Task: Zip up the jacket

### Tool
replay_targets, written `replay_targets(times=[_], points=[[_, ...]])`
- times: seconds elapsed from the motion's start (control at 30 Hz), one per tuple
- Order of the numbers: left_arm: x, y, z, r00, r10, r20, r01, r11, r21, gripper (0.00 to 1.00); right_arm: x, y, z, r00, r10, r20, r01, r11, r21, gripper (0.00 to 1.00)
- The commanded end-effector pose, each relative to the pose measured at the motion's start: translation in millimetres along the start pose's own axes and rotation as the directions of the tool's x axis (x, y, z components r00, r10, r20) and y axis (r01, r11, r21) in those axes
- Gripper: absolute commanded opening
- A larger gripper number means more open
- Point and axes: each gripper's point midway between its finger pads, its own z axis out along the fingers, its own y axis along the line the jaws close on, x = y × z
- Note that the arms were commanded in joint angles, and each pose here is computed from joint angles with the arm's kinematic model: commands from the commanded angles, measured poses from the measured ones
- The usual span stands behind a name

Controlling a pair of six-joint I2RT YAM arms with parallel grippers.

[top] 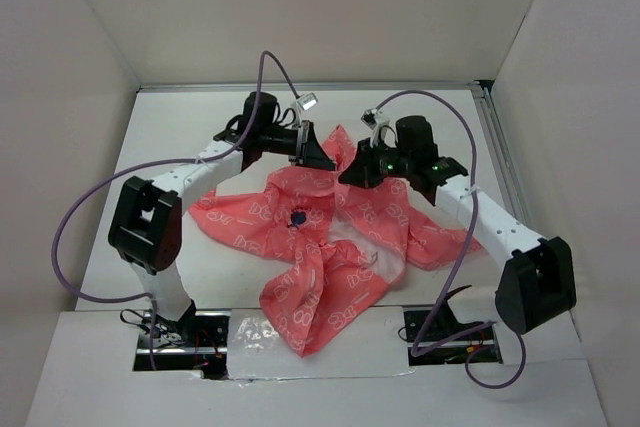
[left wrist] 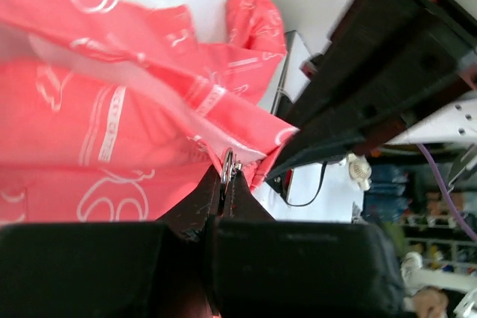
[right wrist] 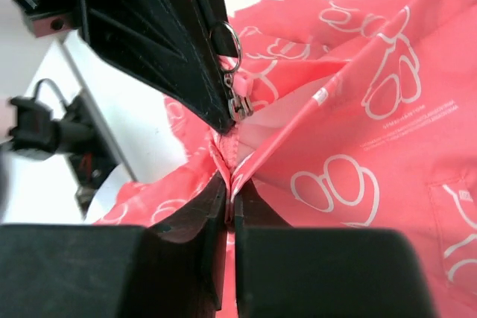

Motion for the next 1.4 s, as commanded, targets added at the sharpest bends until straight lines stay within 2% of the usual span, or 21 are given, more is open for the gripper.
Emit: replay_targets(times=[0.0, 0.1, 0.2, 0.27, 0.47, 0.53, 0.57, 0.63, 0.67, 0.77, 0.9, 1.0, 1.13, 1.37], points=[[-26, -2, -25, 0.989, 0.133, 0.057, -0.132, 0.991, -0.010, 0.00, -15, 10, -26, 1.000, -0.006, -0.008, 0.006, 0.997, -0.072, 0.11], [-38, 1, -29, 0.989, 0.130, 0.077, -0.128, 0.991, -0.034, 0.00, -7, 11, -30, 0.999, 0.021, -0.046, -0.025, 0.994, -0.103, 0.12], [-49, 9, -43, 0.988, 0.109, 0.113, -0.106, 0.994, -0.035, 0.00, 2, 3, -33, 0.997, 0.038, -0.060, -0.042, 0.996, -0.073, 0.12], [-57, 14, -52, 0.985, 0.105, 0.138, -0.100, 0.994, -0.043, 0.00, 6, 4, -35, 0.996, 0.047, -0.071, -0.052, 0.996, -0.076, 0.16], [-68, 15, -58, 0.973, 0.177, 0.148, -0.168, 0.983, -0.073, 0.00, 5, -2, -44, 0.997, 0.062, -0.045, -0.063, 0.998, -0.019, 0.22], [-67, 7, -59, 0.970, 0.200, 0.141, -0.197, 0.980, -0.035, 0.00, 0, -4, -48, 0.998, 0.059, -0.019, -0.059, 0.998, 0.003, 0.14], [-66, 1, -59, 0.966, 0.222, 0.135, -0.223, 0.975, -0.006, 0.00, -7, -2, -49, 0.999, 0.050, 0.008, -0.050, 0.999, 0.004, 0.00], [-50, -24, -55, 0.958, 0.274, 0.087, -0.284, 0.948, 0.141, 0.00, -23, 8, -51, 0.997, 0.047, 0.061, -0.045, 0.999, -0.028, 0.00], [-50, -23, -55, 0.953, 0.290, 0.089, -0.300, 0.944, 0.140, 0.00, -29, 12, -52, 0.997, 0.033, 0.074, -0.030, 0.999, -0.042, 0.00], [-31, -54, -49, 0.923, 0.380, 0.056, -0.380, 0.884, 0.271, 0.00, -54, 32, -56, 0.995, 0.003, 0.104, 0.009, 0.994, -0.112, 0.00], [-15, -75, -56, 0.914, 0.404, 0.031, -0.383, 0.836, 0.394, 0.00, -62, 47, -55, 0.995, -0.051, 0.082, 0.066, 0.981, -0.182, 0.00], [-17, -78, -57, 0.907, 0.420, 0.032, -0.396, 0.822, 0.409, 0.00, -52, 49, -51, 0.998, -0.050, 0.031, 0.056, 0.976, -0.211, 0.00], [-16, -81, -58, 0.913, 0.408, 0.015, -0.372, 0.816, 0.443, 0.00, -51, 57, -45, 0.993, -0.108, 0.046, 0.116, 0.968, -0.221, 0.00], [-19, -75, -53, 0.929, 0.370, -0.011, -0.330, 0.841, 0.430, 0.00, -49, 67, -36, 0.985, -0.173, 0.003, 0.166, 0.940, -0.297, 0.00]])
